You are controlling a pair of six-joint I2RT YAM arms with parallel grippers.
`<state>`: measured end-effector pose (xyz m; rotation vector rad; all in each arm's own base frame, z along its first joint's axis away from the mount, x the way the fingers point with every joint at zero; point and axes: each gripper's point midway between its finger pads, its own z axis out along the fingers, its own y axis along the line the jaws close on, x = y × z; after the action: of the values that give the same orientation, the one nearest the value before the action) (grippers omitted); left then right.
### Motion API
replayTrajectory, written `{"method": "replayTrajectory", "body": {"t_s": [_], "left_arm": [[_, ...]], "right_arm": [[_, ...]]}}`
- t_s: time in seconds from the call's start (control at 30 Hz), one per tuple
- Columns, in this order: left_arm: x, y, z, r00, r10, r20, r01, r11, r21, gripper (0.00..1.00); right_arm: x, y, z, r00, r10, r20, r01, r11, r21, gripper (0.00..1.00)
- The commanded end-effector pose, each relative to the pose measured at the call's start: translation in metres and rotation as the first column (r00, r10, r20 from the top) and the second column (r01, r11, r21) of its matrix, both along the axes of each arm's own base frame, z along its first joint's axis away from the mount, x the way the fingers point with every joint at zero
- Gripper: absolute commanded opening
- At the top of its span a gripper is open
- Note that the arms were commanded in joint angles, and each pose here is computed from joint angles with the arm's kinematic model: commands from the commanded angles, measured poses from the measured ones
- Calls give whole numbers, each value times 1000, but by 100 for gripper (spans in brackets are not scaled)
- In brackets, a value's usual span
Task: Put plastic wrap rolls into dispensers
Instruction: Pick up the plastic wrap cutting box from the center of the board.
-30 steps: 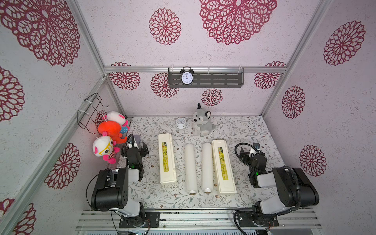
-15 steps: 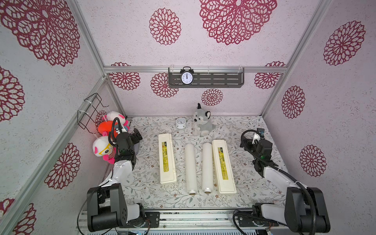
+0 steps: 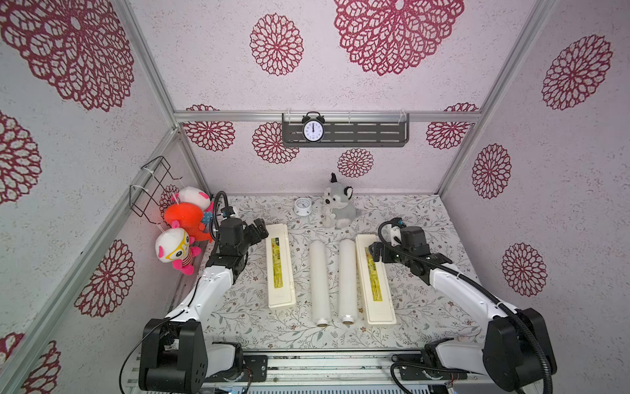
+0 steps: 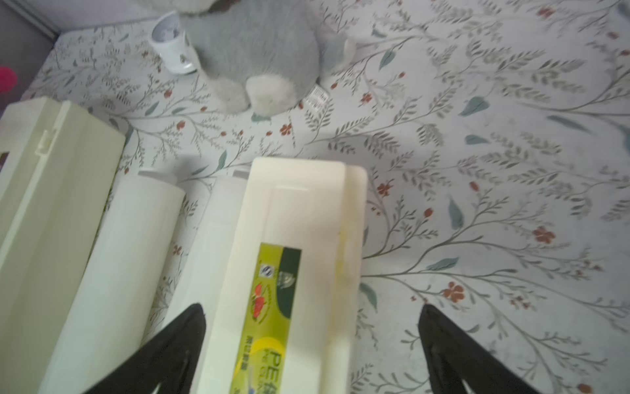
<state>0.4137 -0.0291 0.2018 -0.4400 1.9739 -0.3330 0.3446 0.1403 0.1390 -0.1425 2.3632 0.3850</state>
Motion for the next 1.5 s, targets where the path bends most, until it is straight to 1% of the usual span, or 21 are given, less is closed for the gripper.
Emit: {"method": "replayTrajectory", "body": {"t_s": [0.0, 0.13, 0.27, 0.4, 0.67, 0.87, 1.07, 1.13, 1.27, 1.37, 1.47], "left_arm": [[4, -16, 1, 999, -36, -5, 35, 999, -35, 98], [7, -28, -6, 998, -63, -25, 63, 998, -29, 98], [7, -30, -14, 997, -66, -42, 65, 997, -36, 98], [5, -30, -25, 996, -61, -64, 58, 997, -50, 98], [2, -36, -31, 994, -80, -73, 75, 995, -66, 98], [2, -39, -35, 993, -84, -78, 79, 995, -68, 98], [3, -43, -36, 992, -90, -88, 85, 994, -66, 98], [3, -42, -37, 992, -88, -94, 82, 995, -59, 98], [3, -46, -36, 991, -101, -93, 95, 993, -67, 98], [6, -57, -34, 985, -147, -88, 141, 987, -79, 98], [10, -72, -36, 972, -195, -128, 190, 980, -51, 98]], "right_arm": [[-10, 3, -8, 997, -35, -72, 32, 998, -49, 99], [-11, 8, -14, 997, -30, -75, 25, 997, -66, 99], [-11, 7, -13, 998, -36, -57, 32, 996, -79, 99], [-12, 6, -27, 992, -54, -110, 43, 994, -105, 99], [-13, 16, -46, 984, -50, -170, 33, 994, -101, 99], [-19, 16, -68, 970, -84, -229, 35, 977, -212, 99], [-22, 8, -87, 956, -142, -258, 44, 934, -354, 99], [-22, 7, -87, 956, -151, -252, 48, 926, -374, 99], [-22, 16, -79, 964, -111, -240, 31, 949, -314, 97], [-23, 27, -66, 974, -50, -222, 2, 978, -210, 93], [-24, 32, -54, 980, -10, -197, -11, 994, -105, 88]]}}
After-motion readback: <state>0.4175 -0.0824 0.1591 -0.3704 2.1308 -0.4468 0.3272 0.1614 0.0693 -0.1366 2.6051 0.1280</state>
